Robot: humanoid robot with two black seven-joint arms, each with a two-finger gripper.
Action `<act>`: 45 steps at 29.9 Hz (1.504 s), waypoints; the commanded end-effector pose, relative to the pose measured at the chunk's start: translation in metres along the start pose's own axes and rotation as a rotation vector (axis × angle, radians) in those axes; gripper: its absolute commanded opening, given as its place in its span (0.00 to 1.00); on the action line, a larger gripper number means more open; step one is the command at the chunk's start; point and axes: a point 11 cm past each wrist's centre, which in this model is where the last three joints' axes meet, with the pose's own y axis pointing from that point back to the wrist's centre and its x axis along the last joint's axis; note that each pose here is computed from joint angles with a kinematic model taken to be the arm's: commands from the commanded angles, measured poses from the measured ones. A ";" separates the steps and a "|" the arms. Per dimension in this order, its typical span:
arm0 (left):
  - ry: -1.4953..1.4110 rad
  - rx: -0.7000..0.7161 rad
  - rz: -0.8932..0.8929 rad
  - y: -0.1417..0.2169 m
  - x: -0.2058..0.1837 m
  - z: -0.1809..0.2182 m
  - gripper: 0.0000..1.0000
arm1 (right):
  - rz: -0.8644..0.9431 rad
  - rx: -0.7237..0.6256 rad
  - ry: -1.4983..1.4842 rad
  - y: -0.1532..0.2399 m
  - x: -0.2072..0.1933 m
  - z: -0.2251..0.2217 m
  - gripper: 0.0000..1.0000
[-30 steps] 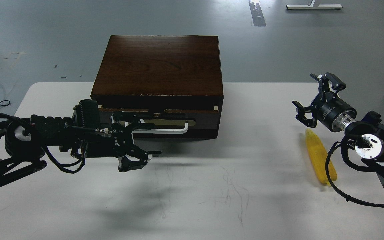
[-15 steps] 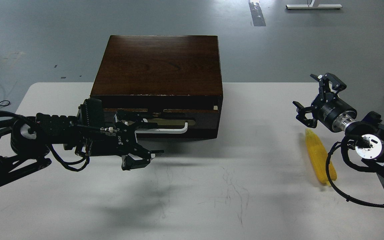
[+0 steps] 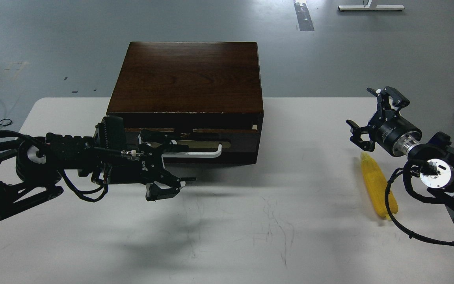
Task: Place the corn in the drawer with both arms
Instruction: 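Pull the drawer open toward the robot with the left gripper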
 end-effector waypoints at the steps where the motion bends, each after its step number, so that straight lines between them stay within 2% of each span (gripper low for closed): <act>1: 0.003 -0.006 0.000 0.000 -0.001 0.002 0.80 | -0.002 0.000 -0.001 0.000 -0.001 0.000 1.00; 27: 0.007 -0.042 0.009 0.005 0.001 0.019 0.79 | -0.001 0.001 0.000 0.000 0.000 0.000 1.00; 45: 0.043 -0.057 -0.007 0.013 -0.012 0.033 0.80 | 0.004 -0.001 0.000 0.001 0.002 0.000 1.00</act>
